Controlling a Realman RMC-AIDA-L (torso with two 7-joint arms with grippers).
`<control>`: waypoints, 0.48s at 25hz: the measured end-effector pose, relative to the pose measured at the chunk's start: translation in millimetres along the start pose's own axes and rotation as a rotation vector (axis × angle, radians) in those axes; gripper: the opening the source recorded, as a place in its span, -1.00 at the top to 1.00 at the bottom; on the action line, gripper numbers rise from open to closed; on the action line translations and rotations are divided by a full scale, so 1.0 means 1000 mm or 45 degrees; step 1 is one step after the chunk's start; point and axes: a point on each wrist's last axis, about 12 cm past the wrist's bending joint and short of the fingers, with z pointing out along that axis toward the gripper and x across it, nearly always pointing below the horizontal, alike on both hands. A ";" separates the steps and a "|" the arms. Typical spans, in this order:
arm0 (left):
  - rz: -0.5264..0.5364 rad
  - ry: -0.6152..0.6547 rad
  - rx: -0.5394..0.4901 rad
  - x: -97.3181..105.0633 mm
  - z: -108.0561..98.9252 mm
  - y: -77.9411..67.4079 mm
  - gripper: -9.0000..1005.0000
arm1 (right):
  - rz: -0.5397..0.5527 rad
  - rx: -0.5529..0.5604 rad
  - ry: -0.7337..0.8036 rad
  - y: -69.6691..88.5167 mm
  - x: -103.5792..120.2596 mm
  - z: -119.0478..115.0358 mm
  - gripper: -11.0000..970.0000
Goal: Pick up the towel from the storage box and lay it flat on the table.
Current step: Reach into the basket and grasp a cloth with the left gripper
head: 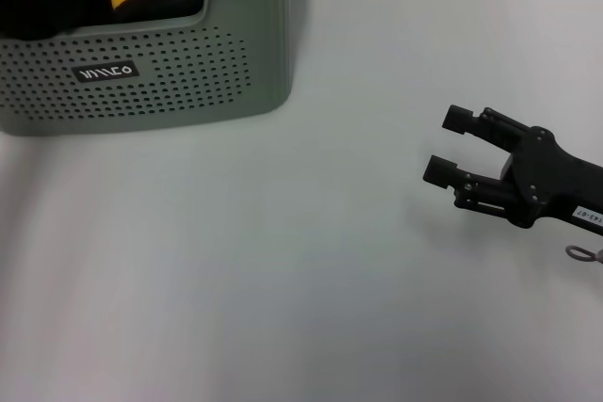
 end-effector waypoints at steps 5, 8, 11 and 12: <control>0.003 0.015 0.007 0.001 0.005 -0.005 0.11 | 0.010 0.007 0.001 0.000 0.001 -0.002 -0.80; 0.013 0.006 0.003 -0.001 0.003 -0.004 0.13 | 0.008 0.006 0.003 0.000 0.002 -0.002 -0.80; 0.025 -0.014 -0.018 -0.005 -0.004 -0.003 0.15 | 0.010 0.013 0.004 0.001 0.002 -0.004 -0.80; 0.025 -0.018 -0.024 -0.005 -0.006 -0.002 0.16 | 0.011 0.014 0.004 0.001 0.003 -0.004 -0.80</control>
